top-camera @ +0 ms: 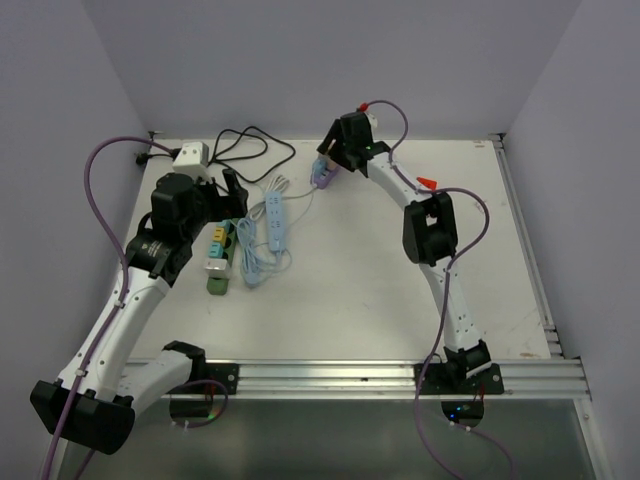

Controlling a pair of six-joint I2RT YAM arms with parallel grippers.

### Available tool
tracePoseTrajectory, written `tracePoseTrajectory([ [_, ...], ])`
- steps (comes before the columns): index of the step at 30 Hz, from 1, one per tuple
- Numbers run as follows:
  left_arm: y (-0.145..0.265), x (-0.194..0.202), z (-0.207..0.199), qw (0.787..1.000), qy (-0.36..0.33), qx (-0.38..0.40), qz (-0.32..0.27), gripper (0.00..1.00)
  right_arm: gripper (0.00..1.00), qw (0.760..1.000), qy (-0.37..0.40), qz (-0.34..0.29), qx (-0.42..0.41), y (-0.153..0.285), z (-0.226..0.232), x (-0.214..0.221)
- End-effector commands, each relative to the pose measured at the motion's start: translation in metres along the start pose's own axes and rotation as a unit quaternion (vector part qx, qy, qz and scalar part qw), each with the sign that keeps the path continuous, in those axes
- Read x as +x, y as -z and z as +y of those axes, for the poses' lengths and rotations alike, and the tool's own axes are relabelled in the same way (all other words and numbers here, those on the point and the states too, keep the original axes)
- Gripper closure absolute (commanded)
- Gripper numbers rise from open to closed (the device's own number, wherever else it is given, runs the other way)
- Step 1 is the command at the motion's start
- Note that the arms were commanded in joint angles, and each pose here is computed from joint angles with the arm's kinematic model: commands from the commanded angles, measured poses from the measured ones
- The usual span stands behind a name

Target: Pull the plug off the socket

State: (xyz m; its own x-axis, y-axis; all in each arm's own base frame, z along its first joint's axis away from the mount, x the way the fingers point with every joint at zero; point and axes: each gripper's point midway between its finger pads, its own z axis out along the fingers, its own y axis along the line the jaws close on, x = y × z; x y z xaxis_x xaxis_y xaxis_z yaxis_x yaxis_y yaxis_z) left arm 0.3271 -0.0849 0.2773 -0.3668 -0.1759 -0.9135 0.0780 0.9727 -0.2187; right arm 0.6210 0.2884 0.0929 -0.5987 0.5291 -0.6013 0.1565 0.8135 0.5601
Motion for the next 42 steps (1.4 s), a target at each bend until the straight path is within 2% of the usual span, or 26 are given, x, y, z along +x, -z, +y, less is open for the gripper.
tracePoseTrajectory([
  [1,0.004,-0.016,-0.004,0.999,-0.001,0.01,-0.03,0.01,0.48,1.0,0.001,0.01,0.003,0.024,-0.012,-0.018],
  [3,0.003,-0.016,-0.003,1.0,-0.002,0.008,-0.03,0.0,0.51,1.0,0.006,0.012,-0.021,0.035,-0.004,-0.027],
  [8,0.001,-0.013,0.002,1.0,-0.004,-0.004,-0.027,0.0,0.58,0.997,0.029,0.046,-0.048,0.057,-0.003,-0.016],
  [9,0.0,-0.012,0.002,1.0,-0.005,-0.006,-0.025,0.0,0.65,0.996,0.034,0.068,-0.044,0.057,-0.015,0.0],
  [10,-0.001,-0.011,0.003,1.0,-0.006,-0.009,-0.023,0.01,0.68,0.996,0.035,0.065,-0.059,0.07,-0.007,-0.005],
  [13,-0.004,-0.01,0.005,1.0,-0.007,-0.013,-0.02,0.0,0.72,0.992,0.032,0.09,-0.084,0.087,-0.014,0.011],
  [16,-0.009,-0.004,0.007,1.0,-0.008,-0.019,-0.01,0.01,0.72,0.988,0.025,0.108,-0.105,0.098,-0.028,0.029],
  [18,-0.014,0.001,0.007,1.0,-0.01,-0.019,-0.001,0.0,0.7,0.985,0.034,0.09,-0.146,0.118,-0.015,0.021],
  [24,-0.025,0.013,-0.001,1.0,-0.014,0.002,0.024,0.0,0.69,0.964,0.031,0.117,-0.238,0.159,-0.014,0.058],
  [26,-0.027,0.015,-0.005,0.999,-0.015,0.016,0.026,0.0,0.69,0.955,0.033,0.11,-0.275,0.166,-0.01,0.062],
  [28,-0.03,0.022,-0.013,0.998,-0.017,0.037,0.036,0.0,0.69,0.949,0.031,0.134,-0.285,0.171,-0.02,0.083],
  [29,-0.033,0.025,-0.017,0.998,-0.017,0.045,0.04,0.0,0.69,0.944,0.033,0.122,-0.305,0.174,-0.015,0.08],
  [32,-0.043,0.043,-0.032,0.994,-0.008,0.085,0.074,0.01,0.7,0.935,0.029,0.126,-0.331,0.182,-0.018,0.089],
  [35,-0.052,0.059,-0.046,0.988,0.003,0.111,0.108,0.02,0.7,0.929,0.03,0.134,-0.342,0.184,-0.022,0.097],
  [42,-0.066,0.099,-0.08,0.982,-0.006,0.13,0.137,0.07,0.67,0.937,0.039,0.146,-0.316,0.18,-0.045,0.114],
])
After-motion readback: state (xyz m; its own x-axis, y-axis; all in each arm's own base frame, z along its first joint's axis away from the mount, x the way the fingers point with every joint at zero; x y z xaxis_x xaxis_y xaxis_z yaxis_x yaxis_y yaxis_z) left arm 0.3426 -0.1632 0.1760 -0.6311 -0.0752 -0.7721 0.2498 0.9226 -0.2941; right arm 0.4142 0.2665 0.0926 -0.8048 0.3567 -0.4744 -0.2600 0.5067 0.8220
